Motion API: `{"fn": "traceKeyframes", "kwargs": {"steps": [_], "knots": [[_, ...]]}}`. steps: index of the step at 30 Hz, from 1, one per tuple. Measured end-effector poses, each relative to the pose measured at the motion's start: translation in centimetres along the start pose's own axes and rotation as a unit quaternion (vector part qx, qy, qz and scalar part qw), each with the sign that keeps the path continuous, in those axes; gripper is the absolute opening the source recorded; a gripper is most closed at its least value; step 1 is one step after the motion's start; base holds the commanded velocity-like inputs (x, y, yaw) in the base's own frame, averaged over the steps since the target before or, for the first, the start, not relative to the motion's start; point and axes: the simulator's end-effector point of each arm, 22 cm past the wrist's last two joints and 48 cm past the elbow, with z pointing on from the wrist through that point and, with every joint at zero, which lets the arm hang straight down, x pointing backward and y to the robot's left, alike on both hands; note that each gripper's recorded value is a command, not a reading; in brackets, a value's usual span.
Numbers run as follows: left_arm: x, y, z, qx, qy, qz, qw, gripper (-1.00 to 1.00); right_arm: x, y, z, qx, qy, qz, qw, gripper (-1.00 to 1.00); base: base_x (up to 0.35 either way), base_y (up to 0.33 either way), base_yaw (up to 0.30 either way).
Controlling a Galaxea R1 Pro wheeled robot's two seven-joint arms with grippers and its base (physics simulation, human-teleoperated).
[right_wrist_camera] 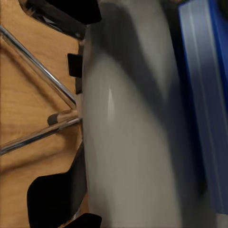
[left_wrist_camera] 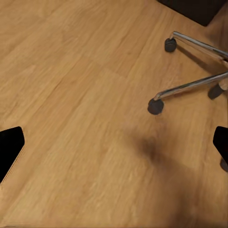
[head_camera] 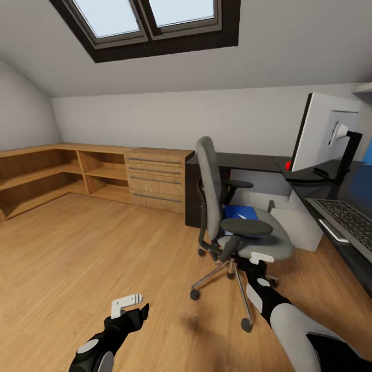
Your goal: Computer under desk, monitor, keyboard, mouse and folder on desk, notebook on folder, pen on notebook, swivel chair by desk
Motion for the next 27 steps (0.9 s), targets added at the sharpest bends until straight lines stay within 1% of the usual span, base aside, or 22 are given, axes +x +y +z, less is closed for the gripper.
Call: {"fn": "traceKeyframes", "kwargs": {"steps": [18,27], "knots": [[0.07,-0.01,0.02,0.000,0.001,-0.001,1.0000,1.00,-0.05,0.07,0.01,-0.002,-0.001,-0.002,1.0000,1.00,0.000,0.000,0.276],[0.63,0.11,0.21,-0.001,0.007,0.000,1.0000,1.00,-0.01,0.07,0.01,-0.002,0.000,-0.002,1.0000,1.00,0.000,0.000,0.267]]}}
